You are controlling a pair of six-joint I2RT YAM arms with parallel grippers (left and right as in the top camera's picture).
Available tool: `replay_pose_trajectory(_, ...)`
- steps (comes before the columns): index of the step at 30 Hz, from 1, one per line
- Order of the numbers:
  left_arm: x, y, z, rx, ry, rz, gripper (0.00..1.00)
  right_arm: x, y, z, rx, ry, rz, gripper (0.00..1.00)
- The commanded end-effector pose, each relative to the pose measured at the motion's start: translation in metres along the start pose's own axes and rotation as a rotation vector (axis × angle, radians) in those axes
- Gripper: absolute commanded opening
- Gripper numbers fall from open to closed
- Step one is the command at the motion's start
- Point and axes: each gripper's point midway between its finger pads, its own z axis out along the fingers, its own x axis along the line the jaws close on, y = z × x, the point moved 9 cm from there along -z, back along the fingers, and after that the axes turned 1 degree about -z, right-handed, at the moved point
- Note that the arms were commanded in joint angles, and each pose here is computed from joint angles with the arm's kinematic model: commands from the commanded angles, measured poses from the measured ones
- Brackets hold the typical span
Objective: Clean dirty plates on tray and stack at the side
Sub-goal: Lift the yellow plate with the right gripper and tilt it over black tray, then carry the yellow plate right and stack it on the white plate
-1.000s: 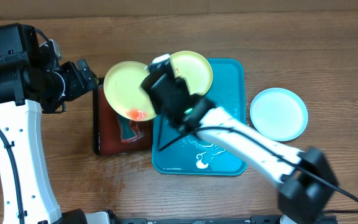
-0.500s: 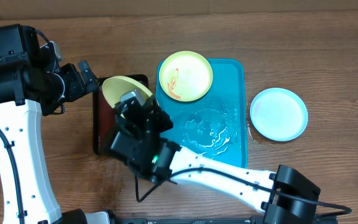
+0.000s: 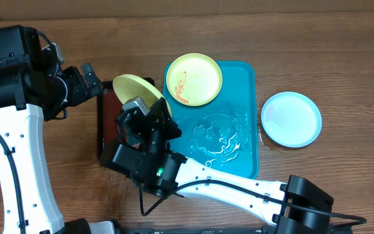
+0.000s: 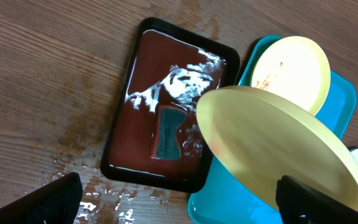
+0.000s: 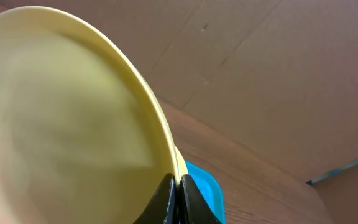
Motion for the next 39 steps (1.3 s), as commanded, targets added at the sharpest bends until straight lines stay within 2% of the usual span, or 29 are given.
replay_pose_trajectory(1, 0.000, 0.001, -0.006, -0.027, 0.004, 0.021, 1.00, -0.016, 0.015, -0.006, -0.026, -0.026, 0.059, 0.04)
replay_pose_trajectory(13, 0.000, 0.002, -0.006, -0.028, 0.003, 0.021, 1.00, -0.012, 0.015, -0.005, -0.017, 0.028, 0.063, 0.04)
replay_pose_trajectory(17, 0.000, 0.002, -0.006, -0.028, 0.003, 0.021, 1.00, 0.001, 0.008, 0.003, 0.049, 0.219, 0.063, 0.04)
replay_pose_trajectory(22, 0.000, 0.002, -0.006, -0.028, 0.003, 0.021, 1.00, 0.003, -0.006, 0.028, 0.276, 0.513, 0.223, 0.04)
replay_pose_trajectory(27, 0.000, 0.002, -0.006, -0.029, 0.003, 0.022, 1.00, -0.061, -0.002, 0.072, 0.517, 0.662, 0.443, 0.04)
replay_pose_trajectory(31, 0.000, 0.002, -0.006, -0.029, 0.003, 0.022, 1.00, -0.140, -0.022, 0.116, 0.675, 0.667, 0.645, 0.04)
replay_pose_trajectory(35, 0.000, 0.002, -0.006, -0.029, 0.003, 0.023, 1.00, -0.218, -0.075, 0.159, 0.861, 0.541, 0.827, 0.04)
replay_pose_trajectory(39, 0.000, 0.002, -0.006, -0.030, 0.002, 0.023, 1.00, -0.282, -0.152, 0.184, 1.058, 0.321, 0.973, 0.04)
